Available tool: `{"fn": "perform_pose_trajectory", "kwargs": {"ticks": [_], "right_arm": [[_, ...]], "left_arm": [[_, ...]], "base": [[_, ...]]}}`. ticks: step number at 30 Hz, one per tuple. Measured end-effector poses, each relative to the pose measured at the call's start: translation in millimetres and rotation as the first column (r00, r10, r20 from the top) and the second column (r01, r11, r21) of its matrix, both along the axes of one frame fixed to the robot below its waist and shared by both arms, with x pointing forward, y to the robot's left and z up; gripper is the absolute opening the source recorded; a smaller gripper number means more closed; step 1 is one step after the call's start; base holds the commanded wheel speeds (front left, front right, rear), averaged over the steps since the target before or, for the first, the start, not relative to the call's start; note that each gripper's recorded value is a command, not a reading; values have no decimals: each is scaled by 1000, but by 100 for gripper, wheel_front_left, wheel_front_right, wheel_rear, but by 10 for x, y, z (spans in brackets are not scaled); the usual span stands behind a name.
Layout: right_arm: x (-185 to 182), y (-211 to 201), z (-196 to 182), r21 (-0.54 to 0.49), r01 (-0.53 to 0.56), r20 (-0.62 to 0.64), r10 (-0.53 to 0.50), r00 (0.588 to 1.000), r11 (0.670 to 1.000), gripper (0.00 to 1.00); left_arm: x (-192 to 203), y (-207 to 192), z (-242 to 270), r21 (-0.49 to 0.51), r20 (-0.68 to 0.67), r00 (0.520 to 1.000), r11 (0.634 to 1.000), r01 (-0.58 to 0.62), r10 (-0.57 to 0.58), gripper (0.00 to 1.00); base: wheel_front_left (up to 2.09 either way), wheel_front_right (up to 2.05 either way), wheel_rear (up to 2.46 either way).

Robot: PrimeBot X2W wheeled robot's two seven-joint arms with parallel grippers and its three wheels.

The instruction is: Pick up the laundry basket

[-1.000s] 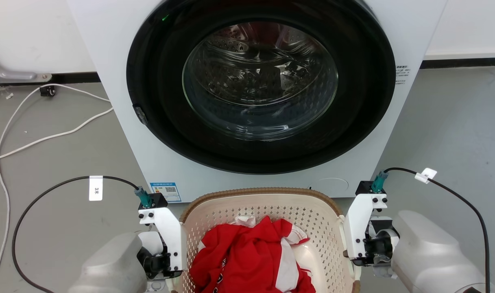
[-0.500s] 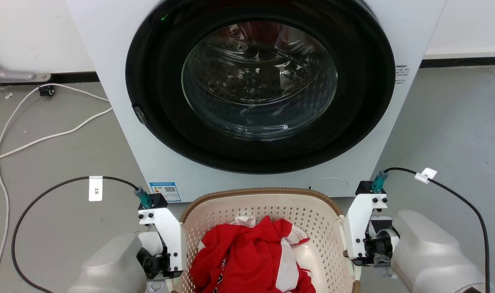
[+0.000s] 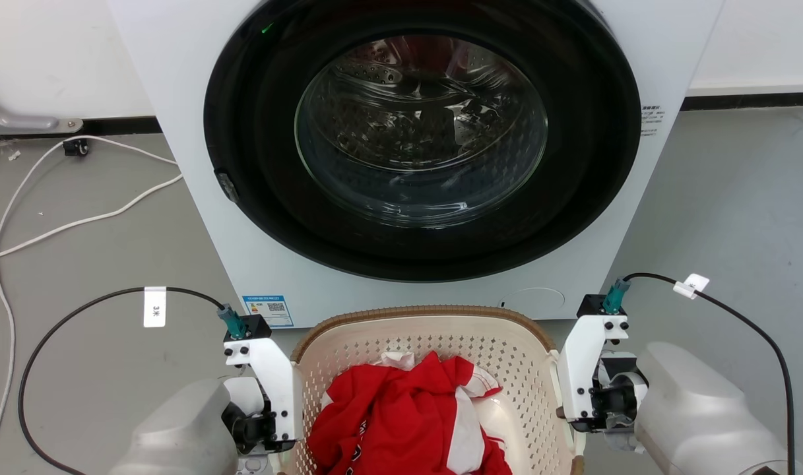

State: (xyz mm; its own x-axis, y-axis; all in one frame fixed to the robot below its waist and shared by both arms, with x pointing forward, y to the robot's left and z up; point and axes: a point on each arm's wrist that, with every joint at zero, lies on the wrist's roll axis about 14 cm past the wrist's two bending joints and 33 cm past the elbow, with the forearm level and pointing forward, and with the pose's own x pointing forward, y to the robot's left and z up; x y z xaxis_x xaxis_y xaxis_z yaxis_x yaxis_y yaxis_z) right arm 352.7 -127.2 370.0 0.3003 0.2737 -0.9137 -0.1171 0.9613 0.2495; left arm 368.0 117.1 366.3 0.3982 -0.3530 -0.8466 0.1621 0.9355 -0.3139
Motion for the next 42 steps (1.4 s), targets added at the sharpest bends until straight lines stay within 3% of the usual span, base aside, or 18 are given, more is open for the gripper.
{"fn": "perform_pose_trajectory", "kwargs": {"ticks": [42], "right_arm": [[8, 8, -20, 3, 4, 7, -4, 1000, 1000, 0]], "left_arm": [[-13, 16, -30, -2, -4, 1000, 1000, -9, 9, 0]], "base": [[0, 0, 0]]}}
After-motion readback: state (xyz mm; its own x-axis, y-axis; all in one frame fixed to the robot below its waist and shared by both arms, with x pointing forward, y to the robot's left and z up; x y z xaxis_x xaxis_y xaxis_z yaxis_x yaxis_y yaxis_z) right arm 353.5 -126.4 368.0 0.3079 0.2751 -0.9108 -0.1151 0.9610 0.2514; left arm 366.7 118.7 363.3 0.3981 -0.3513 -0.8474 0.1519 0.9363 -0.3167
